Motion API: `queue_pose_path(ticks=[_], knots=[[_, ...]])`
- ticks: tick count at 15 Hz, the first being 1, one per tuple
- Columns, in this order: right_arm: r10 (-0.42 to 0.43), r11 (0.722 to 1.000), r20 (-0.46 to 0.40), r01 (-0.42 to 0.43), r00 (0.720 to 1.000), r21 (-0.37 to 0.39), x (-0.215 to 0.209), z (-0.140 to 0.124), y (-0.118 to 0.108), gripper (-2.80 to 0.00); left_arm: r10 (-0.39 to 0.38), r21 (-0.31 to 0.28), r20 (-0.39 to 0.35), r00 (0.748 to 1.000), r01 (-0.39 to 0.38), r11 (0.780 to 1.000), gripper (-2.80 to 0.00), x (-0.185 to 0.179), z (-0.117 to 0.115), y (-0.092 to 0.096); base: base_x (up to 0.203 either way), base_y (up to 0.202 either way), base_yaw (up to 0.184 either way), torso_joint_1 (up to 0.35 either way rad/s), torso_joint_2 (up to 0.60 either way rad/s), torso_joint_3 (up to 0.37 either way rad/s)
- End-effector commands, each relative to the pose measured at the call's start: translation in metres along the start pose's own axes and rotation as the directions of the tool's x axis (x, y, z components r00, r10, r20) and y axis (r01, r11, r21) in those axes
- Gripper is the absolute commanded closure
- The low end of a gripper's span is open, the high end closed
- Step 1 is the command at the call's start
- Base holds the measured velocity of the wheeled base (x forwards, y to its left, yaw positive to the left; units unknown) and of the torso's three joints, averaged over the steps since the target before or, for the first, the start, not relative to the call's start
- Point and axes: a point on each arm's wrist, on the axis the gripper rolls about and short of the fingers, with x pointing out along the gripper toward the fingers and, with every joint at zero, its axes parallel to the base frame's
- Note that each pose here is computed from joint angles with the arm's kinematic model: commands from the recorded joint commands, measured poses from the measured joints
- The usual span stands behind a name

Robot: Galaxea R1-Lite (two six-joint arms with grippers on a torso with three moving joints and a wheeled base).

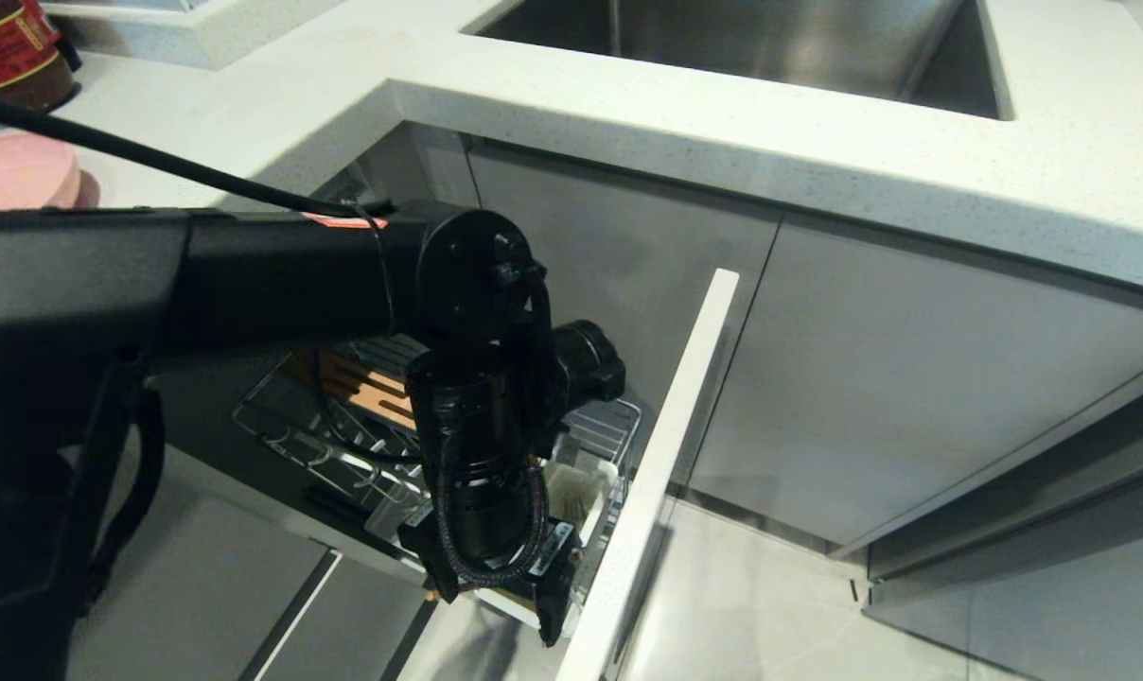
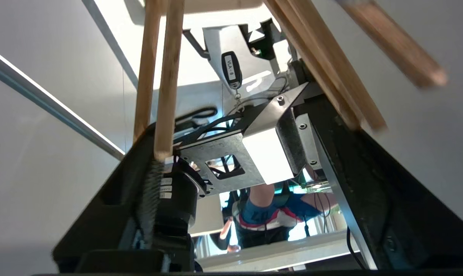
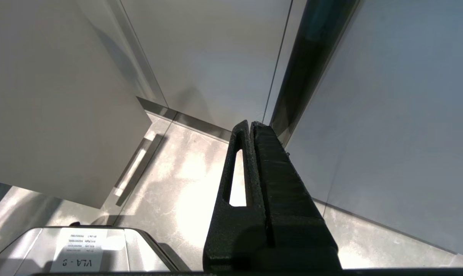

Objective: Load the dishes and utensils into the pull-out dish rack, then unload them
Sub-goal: Pick up the chopsticks and place it in the cupboard, then pick up the spoon and place it in the cupboard

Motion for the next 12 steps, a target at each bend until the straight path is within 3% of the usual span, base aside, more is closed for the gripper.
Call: queue_pose_path(ticks=[1, 8, 9, 12], knots=[[0.000, 1.000, 0.000, 0.000, 1.000, 0.000, 0.000, 0.000, 0.000, 0.00, -0.009, 0.002, 0.024, 1.000, 0.009, 1.000, -2.80, -0.010, -0.009, 0.002, 0.000, 0.000, 0.000, 0.000, 0.00, 0.000], [0.000, 1.000, 0.000, 0.000, 1.000, 0.000, 0.000, 0.000, 0.000, 0.00, -0.042, -0.012, 0.134, 0.990, 0.044, 0.999, -2.80, -0.045, -0.038, 0.011, 0.000, 0.000, 0.000, 0.000, 0.00, 0.000], [0.000, 1.000, 0.000, 0.000, 1.000, 0.000, 0.000, 0.000, 0.000, 0.00, -0.045, -0.011, 0.151, 0.987, 0.047, 0.999, 0.00, -0.050, -0.043, 0.012, 0.000, 0.000, 0.000, 0.000, 0.00, 0.000], [-0.001, 1.000, 0.000, 0.001, 1.000, -0.001, 0.000, 0.000, 0.000, 0.00, -0.036, -0.039, 0.226, 0.974, 0.046, 0.998, 0.00, -0.067, -0.061, 0.016, 0.000, 0.000, 0.000, 0.000, 0.00, 0.000]])
